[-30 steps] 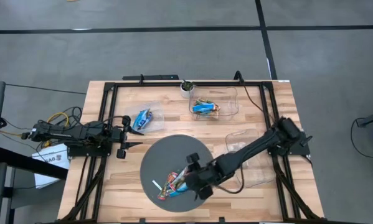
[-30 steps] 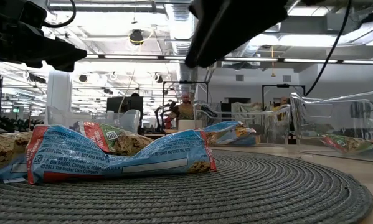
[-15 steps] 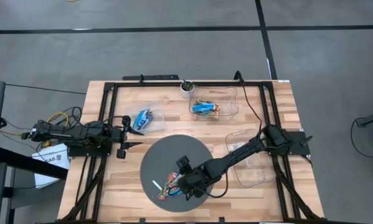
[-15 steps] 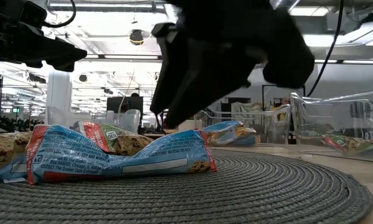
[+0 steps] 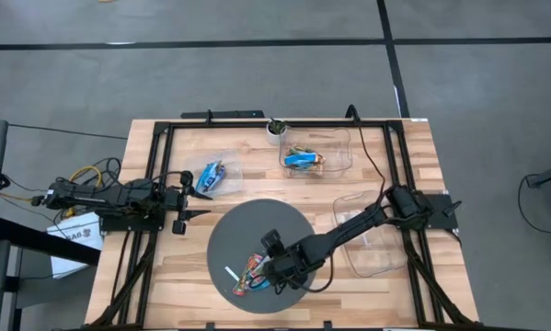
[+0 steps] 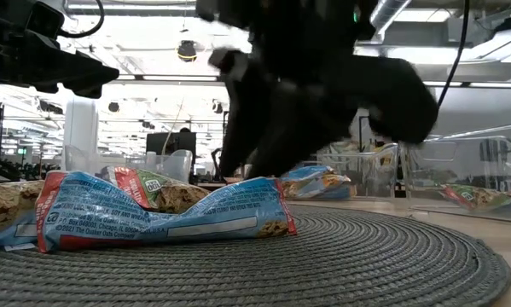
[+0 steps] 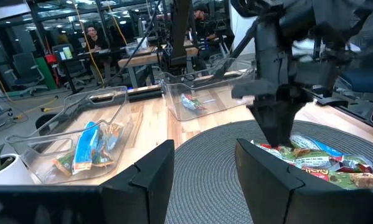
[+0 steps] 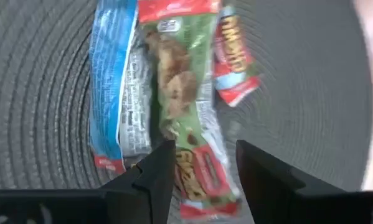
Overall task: Pick and place Granola Bars by type
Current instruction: Put the red granola bar into the bottom transparent bin
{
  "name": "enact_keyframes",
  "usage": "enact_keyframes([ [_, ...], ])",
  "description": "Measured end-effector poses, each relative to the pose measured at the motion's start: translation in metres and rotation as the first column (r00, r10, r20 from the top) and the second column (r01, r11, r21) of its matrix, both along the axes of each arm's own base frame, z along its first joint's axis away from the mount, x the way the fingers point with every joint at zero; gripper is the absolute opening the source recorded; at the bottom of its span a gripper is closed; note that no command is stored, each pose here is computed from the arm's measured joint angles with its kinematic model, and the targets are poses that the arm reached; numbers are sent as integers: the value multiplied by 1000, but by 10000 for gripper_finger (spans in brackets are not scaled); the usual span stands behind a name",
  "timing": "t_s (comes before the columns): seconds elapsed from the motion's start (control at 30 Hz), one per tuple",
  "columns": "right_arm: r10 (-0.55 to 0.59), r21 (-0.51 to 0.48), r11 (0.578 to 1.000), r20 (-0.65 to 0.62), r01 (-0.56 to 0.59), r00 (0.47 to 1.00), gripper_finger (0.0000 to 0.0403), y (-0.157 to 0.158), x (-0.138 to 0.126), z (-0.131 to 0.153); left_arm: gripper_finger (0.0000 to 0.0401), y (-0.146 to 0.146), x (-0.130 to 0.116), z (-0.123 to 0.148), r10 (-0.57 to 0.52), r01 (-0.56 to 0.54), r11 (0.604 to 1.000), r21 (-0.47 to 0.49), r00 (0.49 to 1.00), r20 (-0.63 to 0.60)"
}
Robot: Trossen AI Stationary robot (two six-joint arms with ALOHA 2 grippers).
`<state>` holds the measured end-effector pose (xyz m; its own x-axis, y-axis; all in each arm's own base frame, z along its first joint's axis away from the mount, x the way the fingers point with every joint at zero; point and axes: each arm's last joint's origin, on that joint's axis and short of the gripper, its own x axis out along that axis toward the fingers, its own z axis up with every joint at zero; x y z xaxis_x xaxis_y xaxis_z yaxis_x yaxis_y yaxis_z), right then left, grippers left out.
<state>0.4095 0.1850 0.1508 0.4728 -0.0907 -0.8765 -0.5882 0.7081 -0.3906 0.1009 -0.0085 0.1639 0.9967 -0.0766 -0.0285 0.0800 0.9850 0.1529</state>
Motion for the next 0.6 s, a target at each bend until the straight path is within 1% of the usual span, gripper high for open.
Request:
enact_keyframes([
  [0.07, 15, -22, 1000, -30, -16, 999, 160, -1, -2, -6, 163, 0, 0, 0, 0, 0, 1000, 0, 1000, 0],
  [0.17, 30, -24, 999, -15, -30, 999, 163, 0, 3, -11, 163, 0, 0, 0, 0, 0, 1000, 0, 1000, -1],
  [0.23, 32, -37, 999, -41, -34, 999, 165, -2, 1, -15, 163, 0, 0, 0, 0, 0, 1000, 0, 1000, 0],
  [0.37, 25, -33, 999, -32, -26, 999, 163, -5, 4, -14, 163, 0, 0, 0, 0, 0, 1000, 0, 1000, 0],
  [0.47, 21, -36, 999, -36, -22, 999, 149, -6, 4, -14, 163, 0, 0, 0, 0, 0, 1000, 0, 1000, 0],
  [0.6, -4, -27, 1000, -36, 3, 999, 109, -8, 4, -15, 163, 0, 0, 0, 0, 0, 1000, 0, 1000, 0],
])
